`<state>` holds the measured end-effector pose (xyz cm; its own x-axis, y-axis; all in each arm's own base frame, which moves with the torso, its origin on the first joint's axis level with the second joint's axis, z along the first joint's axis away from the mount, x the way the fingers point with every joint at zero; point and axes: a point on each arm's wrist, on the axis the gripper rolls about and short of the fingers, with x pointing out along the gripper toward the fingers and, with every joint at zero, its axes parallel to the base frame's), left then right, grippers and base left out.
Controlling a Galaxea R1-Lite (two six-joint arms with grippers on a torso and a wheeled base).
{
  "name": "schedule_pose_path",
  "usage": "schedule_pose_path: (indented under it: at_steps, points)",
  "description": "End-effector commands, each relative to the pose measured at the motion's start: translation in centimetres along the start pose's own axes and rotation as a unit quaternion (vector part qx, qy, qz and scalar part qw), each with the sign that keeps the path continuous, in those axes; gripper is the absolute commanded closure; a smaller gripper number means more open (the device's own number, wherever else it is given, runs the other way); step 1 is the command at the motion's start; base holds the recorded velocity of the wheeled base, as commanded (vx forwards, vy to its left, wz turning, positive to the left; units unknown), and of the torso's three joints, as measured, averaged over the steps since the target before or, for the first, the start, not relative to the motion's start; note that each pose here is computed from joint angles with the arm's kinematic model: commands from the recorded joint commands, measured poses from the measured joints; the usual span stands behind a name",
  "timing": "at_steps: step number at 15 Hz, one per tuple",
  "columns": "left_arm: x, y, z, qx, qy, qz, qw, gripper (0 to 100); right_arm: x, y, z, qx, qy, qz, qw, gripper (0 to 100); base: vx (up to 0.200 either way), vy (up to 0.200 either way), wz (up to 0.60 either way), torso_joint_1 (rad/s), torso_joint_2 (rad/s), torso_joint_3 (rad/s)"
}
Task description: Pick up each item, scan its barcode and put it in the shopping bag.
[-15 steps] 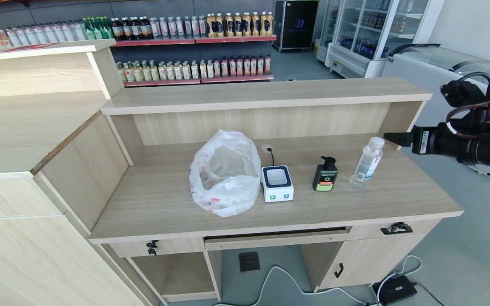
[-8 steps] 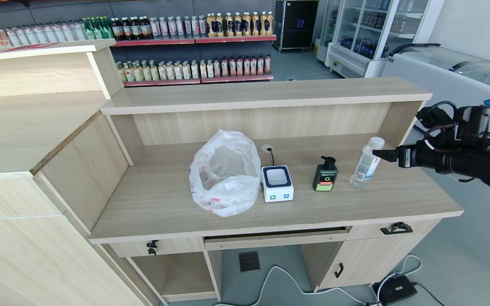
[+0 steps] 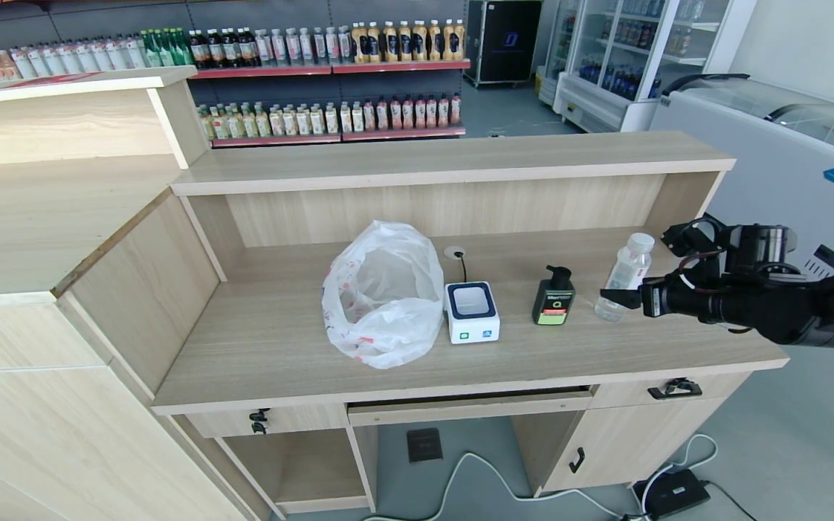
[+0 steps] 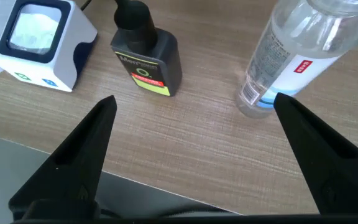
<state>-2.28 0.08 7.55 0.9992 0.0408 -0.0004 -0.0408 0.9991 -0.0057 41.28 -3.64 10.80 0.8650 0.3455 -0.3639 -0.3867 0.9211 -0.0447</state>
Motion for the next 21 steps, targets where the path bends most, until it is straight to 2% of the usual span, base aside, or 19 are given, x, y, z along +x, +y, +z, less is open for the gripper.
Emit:
schedule_pose_path:
  at_steps: [1, 5, 13, 17, 21]
  points:
    - [0.0, 0.0, 0.0, 0.000, 0.000, 0.001, 1.0000, 0, 1.3, 0.1, -0.7, 0.001, 0.004, 0.016, 1.000, 0, 0.000, 0.000, 0.00, 0.000, 0.00, 0.000]
    - [0.0, 0.0, 0.0, 0.000, 0.000, 0.000, 1.0000, 0, 3.5, -0.2, -0.5, -0.009, -0.021, 0.046, 0.999, 0, 0.000, 0.000, 0.00, 0.000, 0.00, 0.000]
    - [0.0, 0.0, 0.0, 0.000, 0.000, 0.001, 1.0000, 0, 6.3, 0.6, -2.1, -0.011, -0.024, 0.088, 0.996, 0, 0.000, 0.000, 0.00, 0.000, 0.00, 0.000]
    - [0.0, 0.0, 0.0, 0.000, 0.000, 0.000, 1.0000, 0, 8.3, 0.3, -2.1, -0.019, -0.043, 0.115, 0.992, 0, 0.000, 0.000, 0.00, 0.000, 0.00, 0.000]
    - [0.0, 0.0, 0.0, 0.000, 0.000, 0.000, 1.0000, 0, 9.6, 0.3, -2.7, -0.019, -0.045, 0.127, 0.991, 0, 0.000, 0.000, 0.00, 0.000, 0.00, 0.000]
